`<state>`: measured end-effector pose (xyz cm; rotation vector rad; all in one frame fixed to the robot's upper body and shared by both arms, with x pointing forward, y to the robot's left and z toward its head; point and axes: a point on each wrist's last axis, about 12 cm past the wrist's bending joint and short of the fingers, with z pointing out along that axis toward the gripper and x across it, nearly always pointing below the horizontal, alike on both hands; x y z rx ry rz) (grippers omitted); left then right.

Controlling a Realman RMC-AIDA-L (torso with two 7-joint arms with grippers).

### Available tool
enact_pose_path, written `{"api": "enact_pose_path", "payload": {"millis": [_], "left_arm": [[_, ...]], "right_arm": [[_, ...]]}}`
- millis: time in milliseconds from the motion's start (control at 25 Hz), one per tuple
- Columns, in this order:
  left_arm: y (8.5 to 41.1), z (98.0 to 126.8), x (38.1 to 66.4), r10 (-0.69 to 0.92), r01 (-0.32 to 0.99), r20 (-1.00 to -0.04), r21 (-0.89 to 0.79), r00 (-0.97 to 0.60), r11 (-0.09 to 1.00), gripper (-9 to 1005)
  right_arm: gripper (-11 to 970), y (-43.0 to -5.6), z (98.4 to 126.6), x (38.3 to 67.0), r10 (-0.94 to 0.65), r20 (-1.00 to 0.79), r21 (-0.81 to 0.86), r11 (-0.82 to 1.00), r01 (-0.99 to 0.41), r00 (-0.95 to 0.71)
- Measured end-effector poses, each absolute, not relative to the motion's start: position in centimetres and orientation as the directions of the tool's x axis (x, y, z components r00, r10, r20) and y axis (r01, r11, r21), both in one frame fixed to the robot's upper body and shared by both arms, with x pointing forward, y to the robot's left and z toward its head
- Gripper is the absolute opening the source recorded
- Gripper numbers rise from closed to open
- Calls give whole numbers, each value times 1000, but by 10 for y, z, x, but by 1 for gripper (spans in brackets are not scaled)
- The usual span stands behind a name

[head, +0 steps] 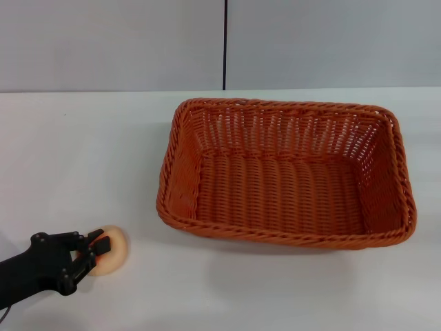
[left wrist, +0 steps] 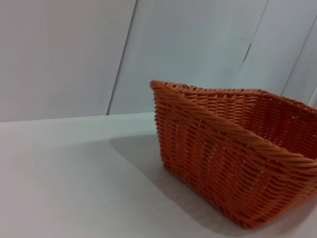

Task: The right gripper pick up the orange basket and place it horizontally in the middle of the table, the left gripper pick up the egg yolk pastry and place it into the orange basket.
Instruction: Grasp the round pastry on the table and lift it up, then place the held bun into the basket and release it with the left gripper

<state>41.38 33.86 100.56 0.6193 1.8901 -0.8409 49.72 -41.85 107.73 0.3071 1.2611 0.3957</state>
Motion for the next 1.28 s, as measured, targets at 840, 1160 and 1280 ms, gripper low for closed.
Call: {"api": "enact_pose_path", "payload": {"millis": [840, 1160, 1280], "left_arm": [[357, 1045, 436, -163, 647, -976, -217, -143, 731, 52], [305, 1067, 475, -269, 814, -963, -180, -31, 552, 49], [277, 1070, 487, -275, 874, -960, -177, -52, 453, 71]], "right_arm": [[390, -416, 1076, 497, 460, -852, 442, 888, -125, 250], [390, -411, 1071, 496, 486, -841, 468, 874, -129, 237], [390, -409, 1070, 496, 486, -844, 466, 874, -139, 225]]}}
